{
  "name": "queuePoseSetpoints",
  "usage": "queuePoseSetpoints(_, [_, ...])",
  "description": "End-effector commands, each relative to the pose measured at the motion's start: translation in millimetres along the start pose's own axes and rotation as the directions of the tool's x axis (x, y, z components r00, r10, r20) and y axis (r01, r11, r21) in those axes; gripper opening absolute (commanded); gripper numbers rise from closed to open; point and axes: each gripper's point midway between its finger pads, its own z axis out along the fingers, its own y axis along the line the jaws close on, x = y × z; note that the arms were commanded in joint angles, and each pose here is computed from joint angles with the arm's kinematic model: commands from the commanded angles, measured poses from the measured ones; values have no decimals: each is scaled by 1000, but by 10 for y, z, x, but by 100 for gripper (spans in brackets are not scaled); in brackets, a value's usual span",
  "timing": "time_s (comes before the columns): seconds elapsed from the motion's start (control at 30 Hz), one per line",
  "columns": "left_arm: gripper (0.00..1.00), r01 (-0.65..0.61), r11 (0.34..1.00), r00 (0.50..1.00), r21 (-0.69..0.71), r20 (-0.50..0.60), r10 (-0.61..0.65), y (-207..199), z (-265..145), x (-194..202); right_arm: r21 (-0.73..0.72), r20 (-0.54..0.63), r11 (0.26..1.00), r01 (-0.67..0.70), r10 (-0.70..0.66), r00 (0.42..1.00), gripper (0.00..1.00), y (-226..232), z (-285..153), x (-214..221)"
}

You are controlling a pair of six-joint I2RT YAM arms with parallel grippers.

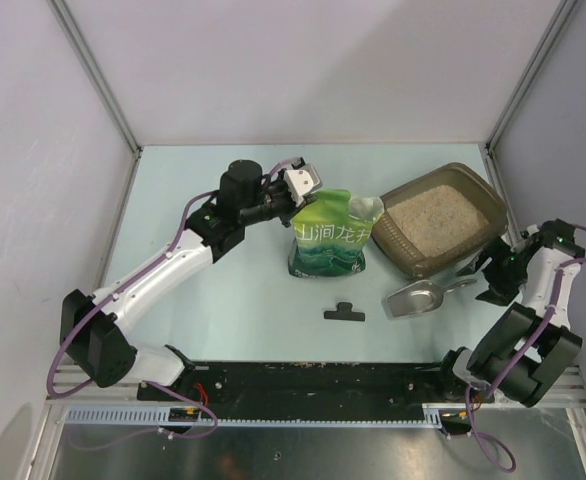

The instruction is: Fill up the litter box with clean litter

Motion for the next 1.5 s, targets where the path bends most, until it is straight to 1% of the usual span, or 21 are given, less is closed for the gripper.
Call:
queuePoseSetpoints(0.0, [0, -49, 997, 991, -54, 124, 56, 162, -108, -404, -122, 118, 986, 111, -97, 988, 76, 356, -308, -275])
queuePoseSetpoints(0.07, [0, -45, 997, 991, -57, 123, 52, 169, -112, -395, -185, 162, 941, 283, -255, 953, 75, 670, -366, -228])
queuePoseSetpoints(0.13, [0, -40, 997, 992, -59, 121, 47, 175, -118, -382, -258, 250, 849, 461, -402, 881, 75, 1009, -506, -129])
queuePoseSetpoints(0.17, [0, -32, 998, 992, -61, 121, 39, 179, -127, -383, -286, 299, 765, 578, -502, 812, 75, 1244, -521, -50])
queuePoseSetpoints(0.23, [0, -25, 998, 992, -65, 125, 33, 184, -156, -395, -296, 390, 642, 707, -595, 703, 74, 1494, -625, 58])
queuePoseSetpoints(0.27, [0, -16, 997, 991, -69, 130, 25, 193, -177, -409, -286, 450, 541, 791, -653, 609, 74, 1667, -642, 95])
queuePoseSetpoints(0.4, [0, 4, 998, 990, -64, 144, 5, 189, -250, -441, -264, 554, 340, 903, -712, 430, 73, 1995, -635, 167])
queuePoseSetpoints(0.43, [0, 8, 998, 988, -63, 152, 2, 182, -280, -466, -270, 551, 321, 908, -721, 419, 73, 2030, -554, 171])
queuePoseSetpoints(0.6, [0, 28, 999, 986, -46, 165, -20, 154, -351, -472, -337, 621, 138, 931, -711, 330, 71, 2435, -432, 352])
queuePoseSetpoints(0.73, [0, 16, 997, 985, -70, 170, -4, 189, -462, -467, -335, 667, 24, 942, -700, 255, 72, 2636, -379, 490])
queuePoseSetpoints(0.83, [0, 2, 996, 984, -87, 177, 14, 217, -556, -477, -355, 695, -65, 933, -685, 217, 73, 2799, -387, 684])
queuePoseSetpoints(0.93, [0, -13, 994, 983, -104, 180, 32, 227, -636, -478, -385, 694, -109, 916, -689, 210, 73, 2868, -366, 861])
queuePoseSetpoints(1.03, [0, -29, 993, 983, -113, 179, 49, 205, -697, -450, -411, 685, -123, 903, -696, 217, 72, 2894, -346, 957])
queuePoseSetpoints(1.13, [0, -29, 993, 984, -114, 173, 49, 178, -726, -401, -408, 693, -82, 909, -676, 250, 72, 2986, -385, 879])
queuePoseSetpoints(1.17, [0, -28, 994, 983, -109, 175, 47, 160, -730, -396, -426, 674, 25, 905, -659, 335, 73, 3035, -426, 739])
queuePoseSetpoints(1.2, [0, -28, 994, 983, -105, 177, 46, 149, -732, -397, -406, 693, 66, 911, -627, 355, 73, 3150, -538, 607])
queuePoseSetpoints(1.23, [0, -27, 994, 983, -104, 179, 45, 146, -736, -402, -409, 687, 130, 903, -608, 398, 73, 3228, -576, 502])
queuePoseSetpoints(1.27, [0, -24, 995, 983, -97, 177, 42, 132, -731, -388, -405, 670, 224, 886, -587, 455, 73, 3286, -581, 391])
queuePoseSetpoints(1.3, [0, -27, 995, 982, -95, 182, 44, 130, -737, -401, -386, 665, 267, 883, -582, 467, 73, 3333, -576, 347])
queuePoseSetpoints(1.33, [0, -24, 996, 983, -85, 180, 40, 111, -723, -387, -341, 658, 340, 877, -580, 481, 73, 3394, -572, 212])
queuePoseSetpoints(1.47, [0, -19, 998, 983, -63, 182, 31, 85, -691, -386, -256, 618, 418, 872, -623, 480, 71, 3520, -429, 171])
